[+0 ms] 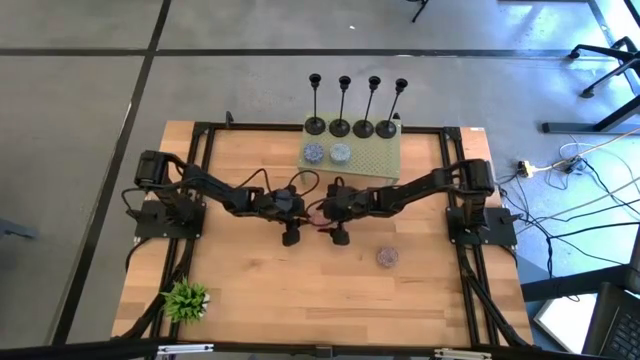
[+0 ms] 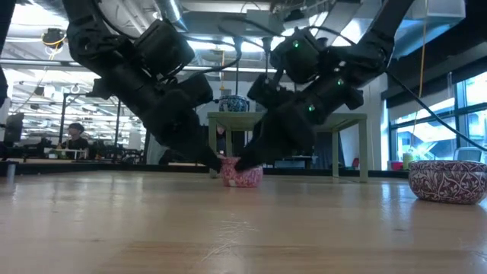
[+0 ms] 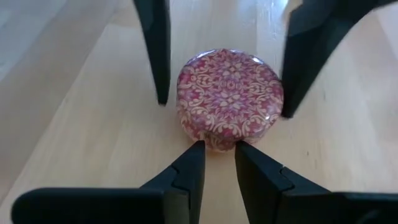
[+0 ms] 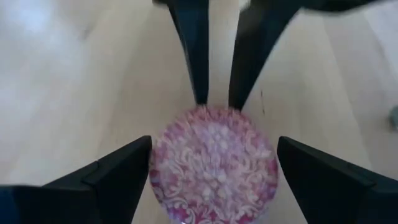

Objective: Pick & Place candle stick holders
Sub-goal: Put the pink scented candle on the shelf

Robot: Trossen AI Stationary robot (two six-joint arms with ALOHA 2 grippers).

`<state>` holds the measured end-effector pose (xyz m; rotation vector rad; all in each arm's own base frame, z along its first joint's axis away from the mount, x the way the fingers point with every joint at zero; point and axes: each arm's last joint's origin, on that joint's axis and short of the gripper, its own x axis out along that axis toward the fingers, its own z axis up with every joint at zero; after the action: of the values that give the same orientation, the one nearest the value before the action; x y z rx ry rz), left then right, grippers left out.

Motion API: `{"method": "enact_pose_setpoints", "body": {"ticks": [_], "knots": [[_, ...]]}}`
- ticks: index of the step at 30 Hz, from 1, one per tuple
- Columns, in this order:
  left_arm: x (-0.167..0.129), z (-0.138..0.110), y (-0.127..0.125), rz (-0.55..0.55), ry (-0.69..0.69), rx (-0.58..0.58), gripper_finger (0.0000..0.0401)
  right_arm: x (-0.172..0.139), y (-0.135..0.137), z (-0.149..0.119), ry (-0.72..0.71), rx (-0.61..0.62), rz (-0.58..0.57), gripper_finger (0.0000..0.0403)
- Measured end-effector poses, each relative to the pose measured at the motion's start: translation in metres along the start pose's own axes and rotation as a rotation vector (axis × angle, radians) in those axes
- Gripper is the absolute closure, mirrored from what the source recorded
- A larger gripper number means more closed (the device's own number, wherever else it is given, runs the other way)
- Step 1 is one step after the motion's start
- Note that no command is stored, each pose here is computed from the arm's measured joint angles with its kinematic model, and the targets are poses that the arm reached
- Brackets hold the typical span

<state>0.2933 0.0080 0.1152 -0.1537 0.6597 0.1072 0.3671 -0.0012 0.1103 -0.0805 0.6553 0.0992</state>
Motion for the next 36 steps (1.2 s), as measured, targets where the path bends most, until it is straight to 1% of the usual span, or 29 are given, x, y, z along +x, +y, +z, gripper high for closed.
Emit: {"method": "enact_pose_setpoints", "body": {"ticks": [3,12,20,23,27,30,36], "knots": [[0.0,0.002,0.0,-0.003,-0.016,0.003,0.0317,0.003,-0.001,-0.005,0.019,0.003,0.0,0.0053],[0.0,0.002,0.0,-0.002,-0.015,0.01,0.0317,0.004,-0.001,-0.006,0.032,0.003,-0.009,0.0056],[0.0,0.002,0.0,0.0,-0.015,0.032,0.0317,0.004,-0.001,-0.008,0.053,0.052,-0.009,0.0108],[0.0,0.002,0.002,0.003,-0.014,0.018,0.0317,0.004,-0.001,-0.008,0.052,0.059,-0.011,0.0108],[0.0,0.002,0.001,-0.005,-0.013,0.015,0.0317,0.004,0.004,-0.008,0.052,0.052,-0.004,0.0093],[-0.002,0.003,0.001,-0.007,-0.015,0.03,0.0317,0.004,0.009,-0.008,0.053,0.045,0.009,0.0092],[-0.02,0.019,0.0,0.027,-0.082,0.027,0.0317,0.001,0.02,-0.007,0.091,0.074,0.031,0.0098]]}}
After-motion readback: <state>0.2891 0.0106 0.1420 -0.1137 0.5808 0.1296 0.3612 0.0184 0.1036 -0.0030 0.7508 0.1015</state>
